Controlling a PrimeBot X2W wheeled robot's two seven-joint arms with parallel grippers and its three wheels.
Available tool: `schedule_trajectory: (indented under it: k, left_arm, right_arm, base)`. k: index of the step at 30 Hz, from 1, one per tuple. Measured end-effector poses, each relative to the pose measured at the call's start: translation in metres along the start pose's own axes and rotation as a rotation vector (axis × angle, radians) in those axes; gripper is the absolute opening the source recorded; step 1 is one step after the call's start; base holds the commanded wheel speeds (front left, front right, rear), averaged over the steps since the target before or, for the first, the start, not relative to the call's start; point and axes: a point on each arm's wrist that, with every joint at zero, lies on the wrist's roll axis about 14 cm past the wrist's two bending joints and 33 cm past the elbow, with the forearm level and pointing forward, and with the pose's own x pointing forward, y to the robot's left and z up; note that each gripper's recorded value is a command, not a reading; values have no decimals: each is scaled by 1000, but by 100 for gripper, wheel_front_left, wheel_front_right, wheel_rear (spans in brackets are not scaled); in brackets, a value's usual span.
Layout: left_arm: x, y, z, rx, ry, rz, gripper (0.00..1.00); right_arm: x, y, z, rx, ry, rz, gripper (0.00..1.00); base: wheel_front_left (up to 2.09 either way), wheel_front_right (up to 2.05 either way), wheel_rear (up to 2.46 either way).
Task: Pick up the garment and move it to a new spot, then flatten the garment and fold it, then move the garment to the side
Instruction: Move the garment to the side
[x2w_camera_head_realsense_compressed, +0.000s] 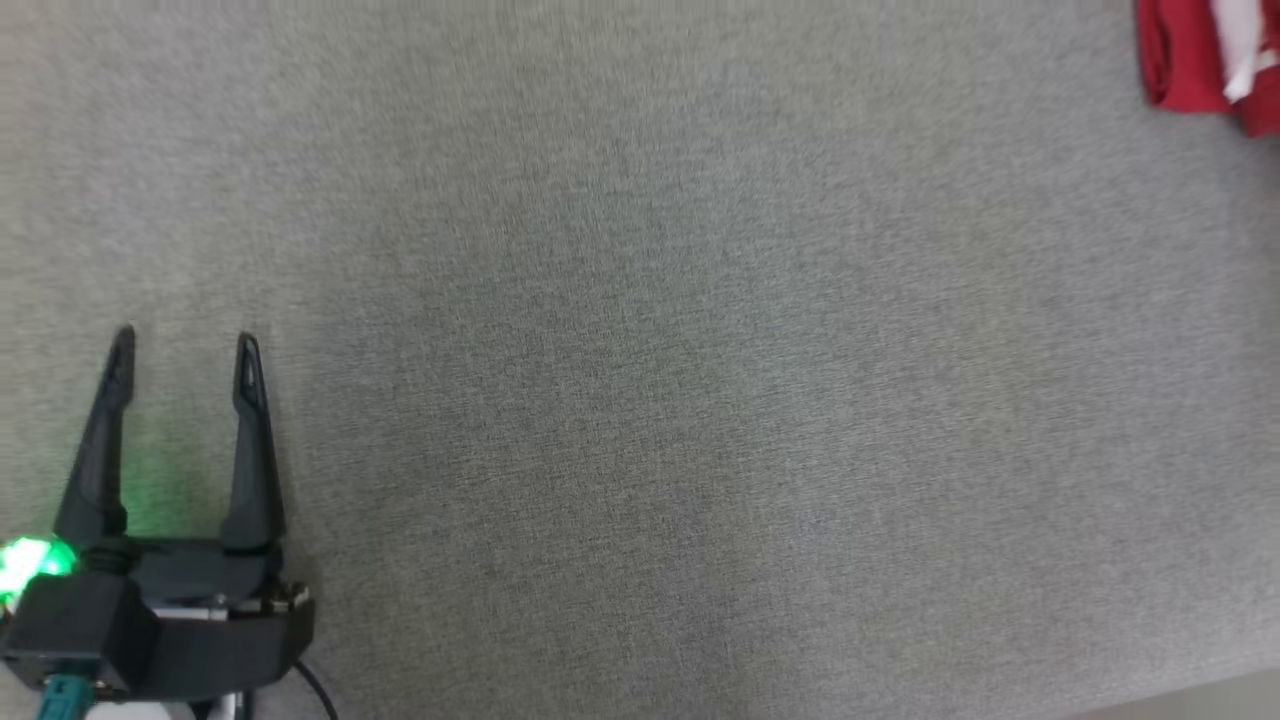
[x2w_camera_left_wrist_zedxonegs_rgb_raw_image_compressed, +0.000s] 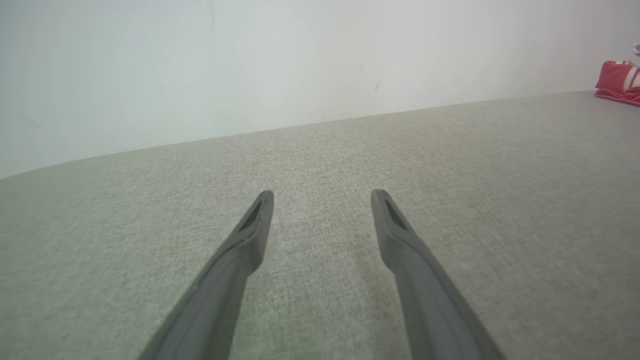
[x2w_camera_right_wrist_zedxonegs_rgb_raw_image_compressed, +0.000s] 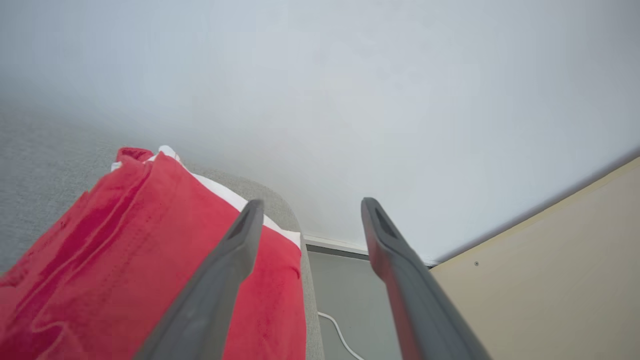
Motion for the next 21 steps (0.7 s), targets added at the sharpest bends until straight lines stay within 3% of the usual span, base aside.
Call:
schedule_trajectory:
  k: [5,11,21]
  left_arm:
    - [-16,4,13,-15,1,39,100]
    - [-38,7,26,-21,4,72,100]
    - [-84,15,58,-19,-30,142,100]
  right_arm:
    - [-15,1,33,135,-136,-4,100]
    - [-38,14,57,205,-239,30,100]
    - [-94,57,89,365,-381,110,100]
  base:
    - [0,0,0]
    - [0,0,0]
    - [0,0,0]
